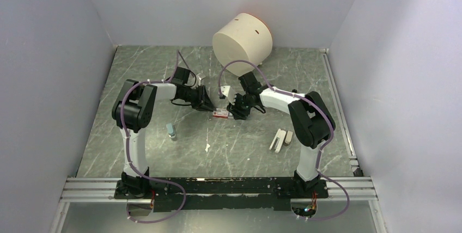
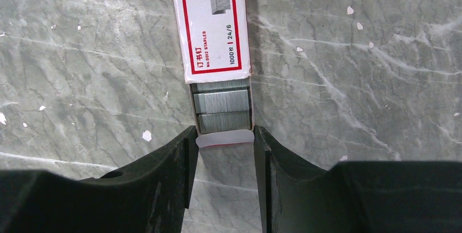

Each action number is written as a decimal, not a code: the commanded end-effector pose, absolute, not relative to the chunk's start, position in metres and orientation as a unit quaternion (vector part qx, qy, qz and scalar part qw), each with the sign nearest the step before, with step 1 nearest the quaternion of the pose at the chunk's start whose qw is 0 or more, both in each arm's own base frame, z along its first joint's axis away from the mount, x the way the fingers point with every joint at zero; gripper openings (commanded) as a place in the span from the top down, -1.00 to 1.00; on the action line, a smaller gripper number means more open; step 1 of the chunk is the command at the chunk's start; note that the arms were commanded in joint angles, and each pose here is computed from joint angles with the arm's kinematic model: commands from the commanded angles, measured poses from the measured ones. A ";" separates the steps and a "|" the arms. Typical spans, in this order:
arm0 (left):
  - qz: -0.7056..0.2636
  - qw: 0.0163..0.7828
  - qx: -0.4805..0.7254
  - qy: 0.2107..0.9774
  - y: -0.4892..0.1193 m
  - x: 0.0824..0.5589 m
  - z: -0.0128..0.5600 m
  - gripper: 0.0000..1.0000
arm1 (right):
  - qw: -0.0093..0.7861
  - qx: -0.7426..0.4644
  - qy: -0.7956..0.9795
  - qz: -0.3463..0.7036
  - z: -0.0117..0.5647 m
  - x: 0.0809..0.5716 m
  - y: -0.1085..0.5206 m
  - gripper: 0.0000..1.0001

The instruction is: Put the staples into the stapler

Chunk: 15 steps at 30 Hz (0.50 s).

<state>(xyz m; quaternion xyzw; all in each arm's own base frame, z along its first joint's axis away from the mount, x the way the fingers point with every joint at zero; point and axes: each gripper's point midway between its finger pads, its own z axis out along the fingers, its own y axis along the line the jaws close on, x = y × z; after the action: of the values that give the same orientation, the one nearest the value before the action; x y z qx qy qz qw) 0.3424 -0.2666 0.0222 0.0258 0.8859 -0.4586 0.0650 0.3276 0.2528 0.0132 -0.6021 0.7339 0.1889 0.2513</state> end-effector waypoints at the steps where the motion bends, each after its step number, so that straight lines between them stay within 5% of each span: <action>1: -0.483 0.057 0.035 0.873 -0.274 0.338 0.023 0.52 | 0.222 -0.605 0.745 0.172 -0.009 0.323 0.242 0.10; 10: -0.481 0.050 0.036 0.875 -0.274 0.336 0.018 0.88 | 0.221 -0.607 0.743 0.177 -0.009 0.321 0.243 0.11; 15: -0.442 0.071 0.041 0.893 -0.256 0.346 0.014 0.90 | 0.220 -0.610 0.741 0.174 -0.009 0.320 0.241 0.14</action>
<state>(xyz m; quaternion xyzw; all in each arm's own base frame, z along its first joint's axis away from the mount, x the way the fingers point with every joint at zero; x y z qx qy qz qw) 0.3387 -0.2685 0.0179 0.0306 0.8815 -0.4677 0.0572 0.3272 0.2531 0.0133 -0.6017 0.7340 0.1902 0.2510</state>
